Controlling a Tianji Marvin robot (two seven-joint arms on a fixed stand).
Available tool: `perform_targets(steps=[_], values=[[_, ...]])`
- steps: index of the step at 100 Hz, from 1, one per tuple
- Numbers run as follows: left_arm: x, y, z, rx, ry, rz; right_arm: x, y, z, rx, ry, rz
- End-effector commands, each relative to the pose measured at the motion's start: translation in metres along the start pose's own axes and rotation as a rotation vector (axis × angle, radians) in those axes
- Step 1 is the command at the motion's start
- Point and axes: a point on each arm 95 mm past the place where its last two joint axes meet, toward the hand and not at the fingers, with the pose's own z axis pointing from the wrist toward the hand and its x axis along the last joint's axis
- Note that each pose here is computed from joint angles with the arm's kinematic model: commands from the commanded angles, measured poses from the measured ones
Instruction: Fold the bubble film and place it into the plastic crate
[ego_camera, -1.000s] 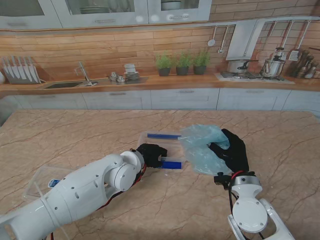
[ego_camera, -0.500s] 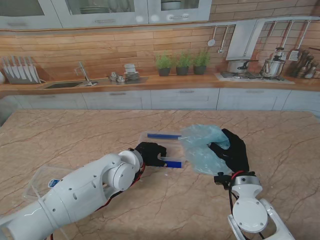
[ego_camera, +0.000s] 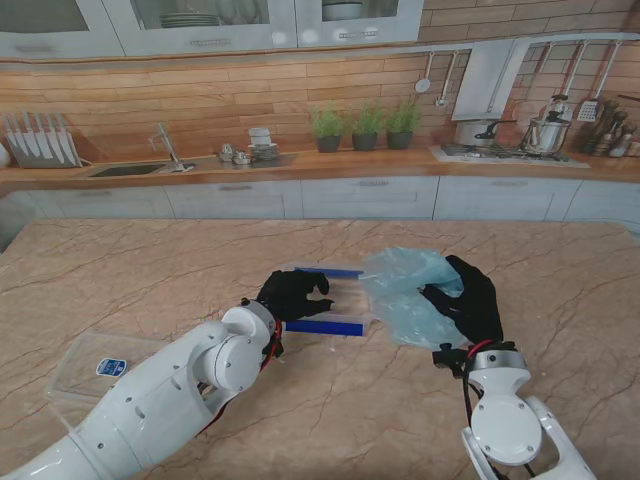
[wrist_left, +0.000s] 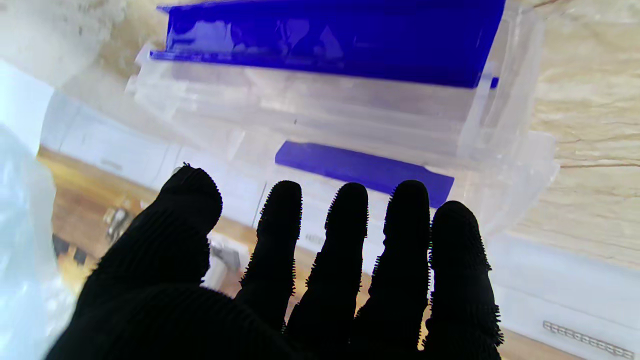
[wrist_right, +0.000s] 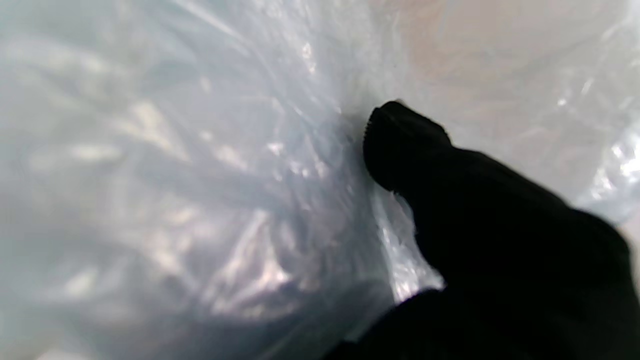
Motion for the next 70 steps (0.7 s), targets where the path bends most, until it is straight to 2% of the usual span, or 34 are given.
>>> perform_targets(steps=[1,28,53,70], values=[[0.004,0.001,-0.007,0.034,0.009,-0.022,0.003,0.001,0.004,0.003,0.007,-0.008],[-0.016,-0.017,-0.038,0.276,-0.026,-0.198,0.022,-0.001,0.022,0.085,0.037,-0.065],[-0.034,-0.026,-0.076,0.359,-0.071,-0.283,0.047,-0.014,0.052,0.234,0.069,-0.147],[-0.038,-0.024,-0.091,0.438,-0.089,-0.355,0.062,-0.027,0.078,0.335,0.084,-0.174]])
